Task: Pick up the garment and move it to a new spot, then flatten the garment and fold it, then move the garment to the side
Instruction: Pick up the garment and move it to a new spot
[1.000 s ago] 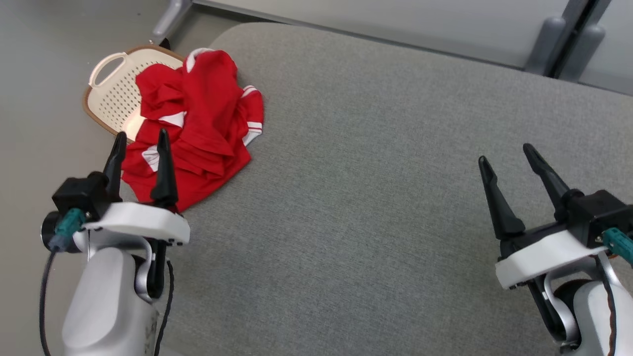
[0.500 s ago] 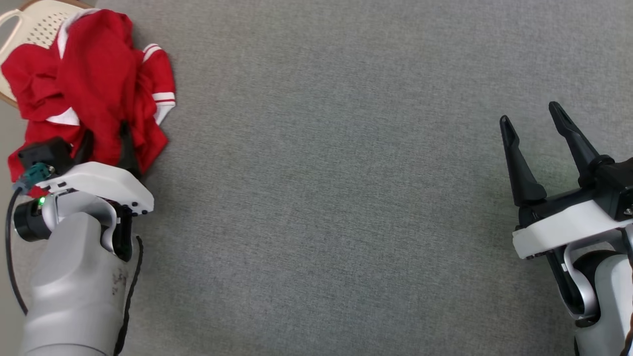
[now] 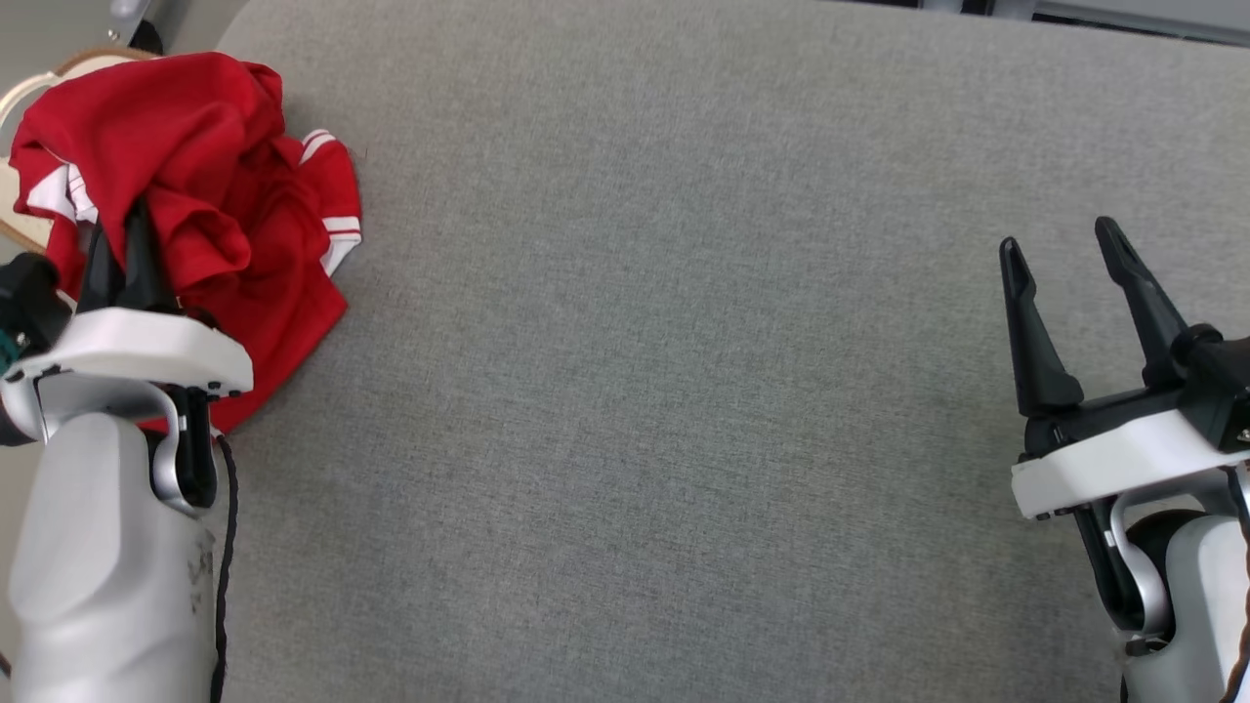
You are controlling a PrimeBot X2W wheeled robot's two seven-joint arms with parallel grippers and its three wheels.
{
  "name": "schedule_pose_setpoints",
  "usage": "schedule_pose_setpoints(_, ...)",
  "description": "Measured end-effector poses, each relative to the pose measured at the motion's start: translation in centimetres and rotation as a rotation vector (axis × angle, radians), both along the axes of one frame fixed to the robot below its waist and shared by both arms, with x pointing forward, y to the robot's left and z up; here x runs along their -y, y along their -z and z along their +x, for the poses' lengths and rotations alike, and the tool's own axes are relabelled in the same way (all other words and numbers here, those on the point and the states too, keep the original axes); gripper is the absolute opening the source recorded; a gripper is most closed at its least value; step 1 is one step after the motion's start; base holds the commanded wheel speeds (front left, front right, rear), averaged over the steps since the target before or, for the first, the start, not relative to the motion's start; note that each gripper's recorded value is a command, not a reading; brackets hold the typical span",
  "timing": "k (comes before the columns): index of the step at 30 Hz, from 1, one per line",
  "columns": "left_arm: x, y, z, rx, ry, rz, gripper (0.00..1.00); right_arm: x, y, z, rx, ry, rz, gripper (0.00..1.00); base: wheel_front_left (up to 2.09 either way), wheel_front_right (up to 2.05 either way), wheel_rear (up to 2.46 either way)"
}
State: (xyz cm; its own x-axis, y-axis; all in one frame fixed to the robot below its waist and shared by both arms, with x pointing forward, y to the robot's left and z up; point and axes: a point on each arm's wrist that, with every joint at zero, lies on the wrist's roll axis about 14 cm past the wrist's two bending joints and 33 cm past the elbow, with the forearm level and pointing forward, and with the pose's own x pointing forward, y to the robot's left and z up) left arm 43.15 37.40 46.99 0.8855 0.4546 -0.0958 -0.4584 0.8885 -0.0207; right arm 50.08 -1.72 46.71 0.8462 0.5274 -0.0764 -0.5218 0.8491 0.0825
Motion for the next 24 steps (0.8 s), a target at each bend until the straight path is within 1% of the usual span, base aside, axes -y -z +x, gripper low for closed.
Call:
schedule_pose_setpoints(3, 0.9, -2.4, -0.6, 0.079, 0.016, 0.034, 0.00, 0.5, -1.0, -0.6, 0.019, 0.015, 0.004, 1.00, 0.00, 0.00, 0.00)
schedule_pose_setpoints(7, 3.2, -3.9, -2.0, 0.136, 0.066, 0.065, 0.00, 1.5, -2.2, -1.6, 0.038, 0.041, 0.006, 1.00, 0.00, 0.00, 0.00)
schedule_pose_setpoints(13, 8.9, -5.1, -3.1, 0.195, 0.199, 0.061, 0.00, 3.8, -3.3, -3.4, 0.048, 0.100, 0.000, 1.00, 0.00, 0.00, 0.00)
schedule_pose_setpoints(14, 11.3, -5.5, -3.2, 0.204, 0.260, 0.047, 0.00, 4.4, -3.5, -4.1, 0.047, 0.120, 0.001, 1.00, 0.00, 0.00, 0.00)
schedule_pose_setpoints(19, 18.0, -6.3, -3.0, 0.211, 0.454, 0.000, 0.00, 6.7, -4.1, -5.8, 0.048, 0.183, 0.002, 1.00, 0.00, 0.00, 0.00)
schedule_pose_setpoints(24, 26.5, -6.7, -2.4, 0.203, 0.711, -0.058, 0.00, 9.1, -4.8, -7.1, 0.058, 0.255, 0.014, 1.00, 0.00, 0.00, 0.00)
